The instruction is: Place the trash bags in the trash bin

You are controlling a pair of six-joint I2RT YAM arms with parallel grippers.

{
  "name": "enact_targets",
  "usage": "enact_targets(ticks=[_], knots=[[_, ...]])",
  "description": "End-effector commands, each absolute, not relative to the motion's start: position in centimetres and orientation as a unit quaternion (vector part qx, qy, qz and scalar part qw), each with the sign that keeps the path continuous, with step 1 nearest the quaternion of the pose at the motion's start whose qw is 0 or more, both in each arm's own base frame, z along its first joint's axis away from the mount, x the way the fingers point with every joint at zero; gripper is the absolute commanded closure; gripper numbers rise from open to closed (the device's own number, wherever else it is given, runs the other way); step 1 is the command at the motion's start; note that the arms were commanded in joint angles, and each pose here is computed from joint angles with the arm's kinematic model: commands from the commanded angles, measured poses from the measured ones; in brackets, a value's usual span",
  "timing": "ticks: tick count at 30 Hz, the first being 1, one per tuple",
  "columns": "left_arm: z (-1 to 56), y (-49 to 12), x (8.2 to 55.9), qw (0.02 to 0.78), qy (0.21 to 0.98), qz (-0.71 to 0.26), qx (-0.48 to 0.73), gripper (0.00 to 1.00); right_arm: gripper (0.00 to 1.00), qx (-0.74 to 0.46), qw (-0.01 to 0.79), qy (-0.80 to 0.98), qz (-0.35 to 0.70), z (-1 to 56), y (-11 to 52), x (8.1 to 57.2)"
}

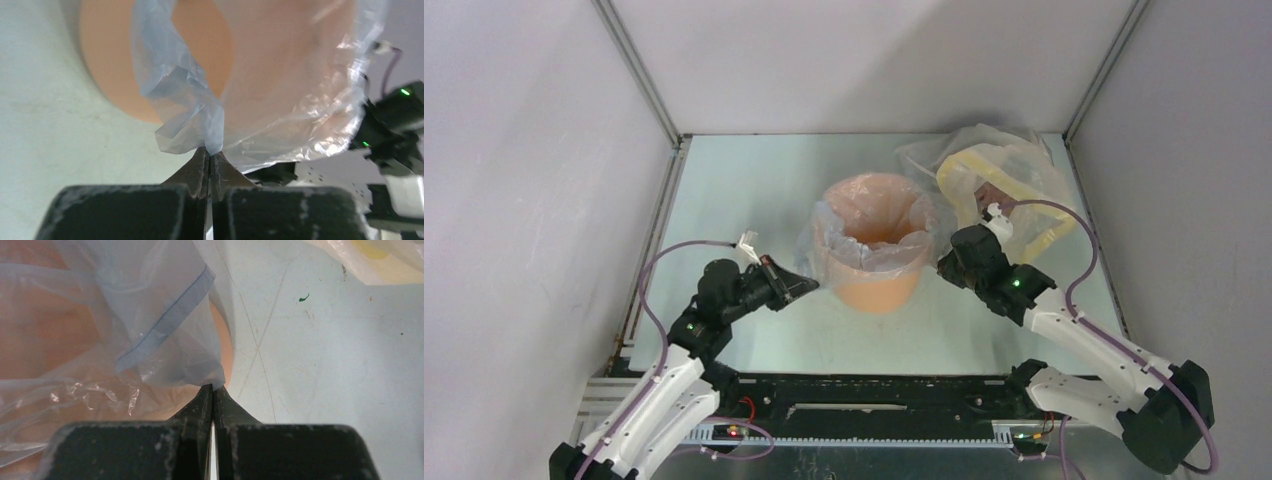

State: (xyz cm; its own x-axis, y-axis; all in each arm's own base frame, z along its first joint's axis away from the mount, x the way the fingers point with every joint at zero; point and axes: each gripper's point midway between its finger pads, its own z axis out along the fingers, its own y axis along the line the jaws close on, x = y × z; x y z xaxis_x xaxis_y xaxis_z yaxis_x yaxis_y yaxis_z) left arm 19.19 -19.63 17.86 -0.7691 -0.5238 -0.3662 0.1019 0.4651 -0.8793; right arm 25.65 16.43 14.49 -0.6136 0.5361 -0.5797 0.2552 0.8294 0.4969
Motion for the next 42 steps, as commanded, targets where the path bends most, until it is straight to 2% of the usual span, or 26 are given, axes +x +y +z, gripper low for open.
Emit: enact_targets(ticks=[1, 12, 16, 18, 20, 21, 22, 23, 25, 30, 33, 37, 42], knots=[[14.2, -18.1, 20.3, 0.327, 0.825, -0.436, -0.152, 1.0, 1.0, 0.216, 0.419, 0.867, 0.164, 15.8, 15.2, 25.4], [13.8, -17.2, 23.9, 0.354, 0.849, -0.362, -0.152, 1.0, 1.0, 0.206, 0.398, 0.89, 0.081, 11.8, 14.0, 26.5], [14.0, -17.0, 24.6, 0.373, 0.843, -0.359, -0.147, 1.0, 1.0, 0.181, 0.388, 0.9, 0.082, 11.0, 14.8, 26.7], [14.5, -16.9, 24.7, 0.383, 0.839, -0.358, -0.145, 0.93, 1.0, 0.175, 0.392, 0.9, 0.083, 11.4, 14.5, 26.6], [15.3, -16.6, 24.6, 0.397, 0.835, -0.355, -0.137, 0.78, 0.85, 0.157, 0.407, 0.896, 0.084, 12.6, 14.0, 26.5], [15.6, -16.3, 24.5, 0.404, 0.834, -0.35, -0.136, 0.71, 0.74, 0.15, 0.419, 0.892, 0.081, 13.4, 13.5, 26.4], [15.8, -15.7, 24.5, 0.413, 0.833, -0.34, -0.141, 0.62, 0.56, 0.145, 0.429, 0.888, 0.082, 14.1, 13.1, 26.3], [15.8, -15.0, 24.4, 0.418, 0.835, -0.326, -0.149, 0.56, 0.46, 0.14, 0.444, 0.881, 0.087, 15.1, 12.7, 26.2], [16.4, -13.7, 24.3, 0.435, 0.83, -0.307, -0.164, 0.47, 0.39, 0.137, 0.462, 0.871, 0.094, 16.4, 11.8, 26.0], [18.4, -11.6, 24.0, 0.456, 0.819, -0.292, -0.19, 0.42, 0.4, 0.113, 0.48, 0.86, 0.133, 18.8, 10.5, 26.0], [19.7, -11.1, 24.3, 0.464, 0.816, -0.291, -0.187, 0.38, 0.39, 0.081, 0.489, 0.846, 0.196, 20.6, 11.1, 26.3], [20.5, -11.5, 25.9, 0.462, 0.821, -0.293, -0.166, 0.4, 0.39, 0.034, 0.481, 0.831, 0.278, 22.2, 12.9, 27.3], [20.7, -12.8, 28.1, 0.455, 0.823, -0.309, -0.141, 0.43, 0.42, -0.008, 0.443, 0.838, 0.318, 21.6, 14.5, 28.9]])
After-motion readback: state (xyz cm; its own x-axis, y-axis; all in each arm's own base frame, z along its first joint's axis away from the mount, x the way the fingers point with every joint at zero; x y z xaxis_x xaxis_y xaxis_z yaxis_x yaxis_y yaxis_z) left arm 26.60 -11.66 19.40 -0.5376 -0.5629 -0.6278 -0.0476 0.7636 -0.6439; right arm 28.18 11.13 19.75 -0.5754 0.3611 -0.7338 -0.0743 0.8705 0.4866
